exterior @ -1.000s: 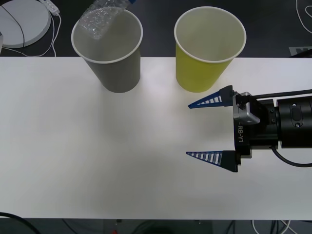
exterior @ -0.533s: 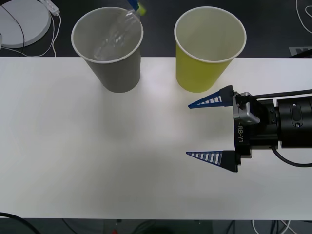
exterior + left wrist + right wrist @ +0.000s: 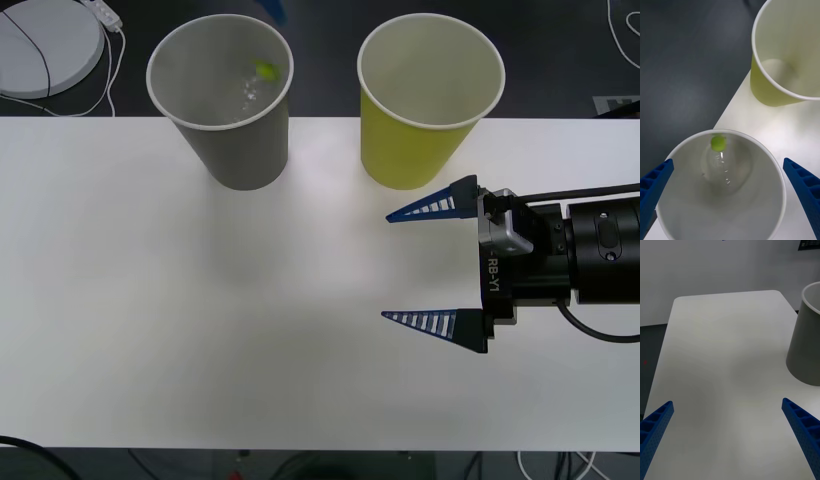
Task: Put the can into the green bin and the plastic bottle into the gray bin
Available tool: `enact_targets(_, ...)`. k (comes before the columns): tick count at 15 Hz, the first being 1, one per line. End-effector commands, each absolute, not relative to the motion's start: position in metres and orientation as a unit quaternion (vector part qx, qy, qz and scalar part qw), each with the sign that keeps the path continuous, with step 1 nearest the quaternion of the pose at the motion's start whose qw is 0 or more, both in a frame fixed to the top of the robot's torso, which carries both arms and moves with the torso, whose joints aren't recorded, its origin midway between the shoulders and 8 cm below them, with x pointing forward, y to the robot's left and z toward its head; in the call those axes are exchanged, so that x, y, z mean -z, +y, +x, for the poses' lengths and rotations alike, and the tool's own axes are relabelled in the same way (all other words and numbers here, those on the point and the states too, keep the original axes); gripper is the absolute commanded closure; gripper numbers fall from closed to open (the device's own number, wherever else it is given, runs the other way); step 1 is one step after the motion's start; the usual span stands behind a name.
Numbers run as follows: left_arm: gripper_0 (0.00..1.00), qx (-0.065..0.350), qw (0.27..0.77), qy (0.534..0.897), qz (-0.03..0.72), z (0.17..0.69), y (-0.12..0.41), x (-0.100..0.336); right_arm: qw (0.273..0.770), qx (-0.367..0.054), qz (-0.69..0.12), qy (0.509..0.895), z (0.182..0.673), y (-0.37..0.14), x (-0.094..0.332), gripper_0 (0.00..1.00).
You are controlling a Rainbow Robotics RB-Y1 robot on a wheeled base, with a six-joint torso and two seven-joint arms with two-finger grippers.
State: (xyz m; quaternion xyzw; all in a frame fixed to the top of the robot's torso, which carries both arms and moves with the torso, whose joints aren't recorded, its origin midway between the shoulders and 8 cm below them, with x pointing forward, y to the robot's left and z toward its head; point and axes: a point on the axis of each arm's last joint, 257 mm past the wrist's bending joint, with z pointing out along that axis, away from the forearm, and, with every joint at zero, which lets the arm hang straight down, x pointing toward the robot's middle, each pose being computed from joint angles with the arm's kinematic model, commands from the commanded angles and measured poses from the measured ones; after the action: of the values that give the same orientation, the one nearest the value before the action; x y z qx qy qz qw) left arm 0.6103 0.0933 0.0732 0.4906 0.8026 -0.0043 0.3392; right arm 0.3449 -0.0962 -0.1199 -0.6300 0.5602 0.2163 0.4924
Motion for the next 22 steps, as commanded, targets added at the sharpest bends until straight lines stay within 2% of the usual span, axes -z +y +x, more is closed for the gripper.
enact_targets(1, 0.00, 0.004, 0.336, 0.801, 0.495, 0.609, 0.100, -0.071, 0.492, -0.216, -0.630, 0.560, 0.345, -0.096, 0.120, 0.00)
enact_targets(8, 0.00, 0.025, 0.334, 0.794, 0.508, 0.583, 0.117, -0.054, 0.492, -0.216, -0.630, 0.560, 0.345, -0.096, 0.120, 0.00)
enact_targets(10, 0.00, 0.020, 0.339, 0.793, 0.506, 0.568, 0.125, -0.047, 0.492, -0.216, -0.630, 0.560, 0.345, -0.096, 0.120, 0.00)
enact_targets(14, 0.00, 0.047, 0.327, 0.796, 0.507, 0.531, 0.145, -0.027, 0.492, -0.216, -0.630, 0.560, 0.345, -0.096, 0.120, 0.00)
enact_targets(16, 0.00, 0.069, 0.336, 0.789, 0.510, 0.518, 0.153, -0.023, 0.492, -0.216, -0.630, 0.560, 0.345, -0.096, 0.120, 0.00)
enact_targets(22, 0.00, 0.098, 0.363, 0.766, 0.521, 0.474, 0.181, -0.001, 0.492, -0.216, -0.630, 0.560, 0.345, -0.096, 0.120, 0.00)
